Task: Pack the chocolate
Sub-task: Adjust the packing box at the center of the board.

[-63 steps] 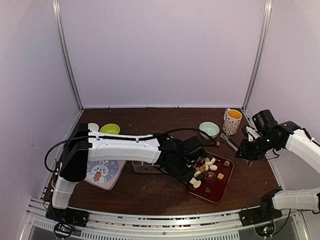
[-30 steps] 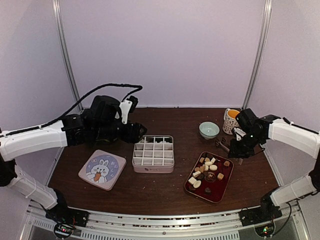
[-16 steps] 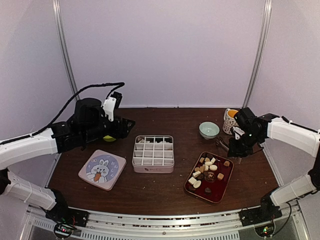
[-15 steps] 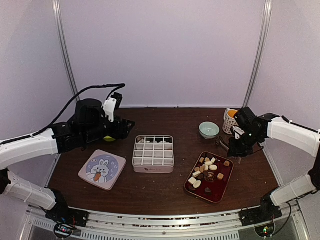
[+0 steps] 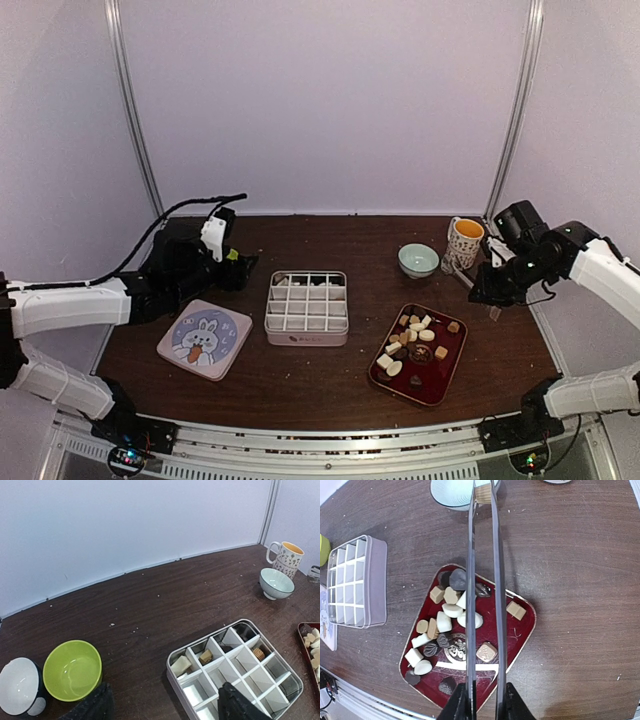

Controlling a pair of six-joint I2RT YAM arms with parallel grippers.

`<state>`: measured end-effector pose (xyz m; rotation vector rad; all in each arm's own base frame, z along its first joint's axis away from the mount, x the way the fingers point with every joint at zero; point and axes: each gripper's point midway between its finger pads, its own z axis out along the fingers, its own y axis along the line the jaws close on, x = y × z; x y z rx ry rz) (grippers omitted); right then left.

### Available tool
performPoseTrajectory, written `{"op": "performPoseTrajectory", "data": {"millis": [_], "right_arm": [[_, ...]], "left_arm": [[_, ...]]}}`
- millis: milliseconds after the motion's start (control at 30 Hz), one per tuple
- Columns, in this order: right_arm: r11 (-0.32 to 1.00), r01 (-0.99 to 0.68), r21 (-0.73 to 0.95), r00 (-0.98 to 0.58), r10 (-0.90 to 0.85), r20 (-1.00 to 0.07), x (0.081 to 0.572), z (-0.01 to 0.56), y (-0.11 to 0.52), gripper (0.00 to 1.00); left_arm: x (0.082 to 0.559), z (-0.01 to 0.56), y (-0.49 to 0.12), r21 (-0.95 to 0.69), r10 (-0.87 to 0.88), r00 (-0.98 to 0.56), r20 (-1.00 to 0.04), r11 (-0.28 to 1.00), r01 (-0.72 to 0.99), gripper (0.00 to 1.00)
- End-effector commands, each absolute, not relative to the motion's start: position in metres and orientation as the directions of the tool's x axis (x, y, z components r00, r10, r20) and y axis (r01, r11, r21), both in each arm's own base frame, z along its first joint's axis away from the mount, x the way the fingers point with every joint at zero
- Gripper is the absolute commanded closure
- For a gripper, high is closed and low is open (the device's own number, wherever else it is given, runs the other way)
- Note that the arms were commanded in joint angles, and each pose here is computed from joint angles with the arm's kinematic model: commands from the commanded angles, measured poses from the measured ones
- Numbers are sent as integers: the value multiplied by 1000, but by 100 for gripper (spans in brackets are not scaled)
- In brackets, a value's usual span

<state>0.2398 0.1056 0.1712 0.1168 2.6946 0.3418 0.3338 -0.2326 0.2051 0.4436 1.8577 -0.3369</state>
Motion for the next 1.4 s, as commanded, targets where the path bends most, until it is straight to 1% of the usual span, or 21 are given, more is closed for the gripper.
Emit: {"op": "performPoseTrajectory", "data": {"millis": [0,200,467,667,700,800,833,867,900,967,1033,1267,1367], "right_arm": [[949,-17,316,-891,129,-435,238,204,123,80],[921,-159,355,-888,24,-460,238,222,177,80],[832,-368,416,-863,-139,-486,232,233,274,81],[771,-446,454,-840,-186,-509,229,231,323,81],[764,-451,460,-840,-190,-509,228,230,328,81],[753,-462,469,-832,-186,-523,230,232,337,81],[755,-460,467,-829,-178,-530,232,233,337,82],[758,-459,464,-825,-170,-539,234,235,337,82],[758,-461,461,-819,-164,-550,235,237,337,82],[764,-460,452,-808,-150,-570,238,243,334,82],[775,-455,440,-800,-138,-584,240,247,329,82],[792,-448,414,-779,-119,-616,239,246,311,83],[798,-435,417,-777,-100,-621,240,243,302,83]], "left_arm": [[334,221,-247,-48,60,-185,-981,847,530,27],[327,216,-249,-79,29,-181,-983,826,559,27],[326,213,-250,-76,34,-181,-983,820,567,27],[328,207,-255,-84,53,-219,-974,816,572,26],[330,204,-256,-86,59,-230,-971,816,571,25],[338,189,-260,-88,88,-281,-956,826,557,19],[342,181,-259,-96,95,-314,-945,836,541,16],[350,177,-261,-113,94,-347,-933,840,531,16],[356,167,-259,-130,100,-398,-912,850,510,17],[364,143,-252,-153,118,-517,-848,879,452,23],[368,130,-250,-165,120,-582,-804,895,413,25],[361,93,-257,-221,135,-756,-641,910,350,30],[356,86,-258,-238,128,-787,-603,913,331,32]]}}
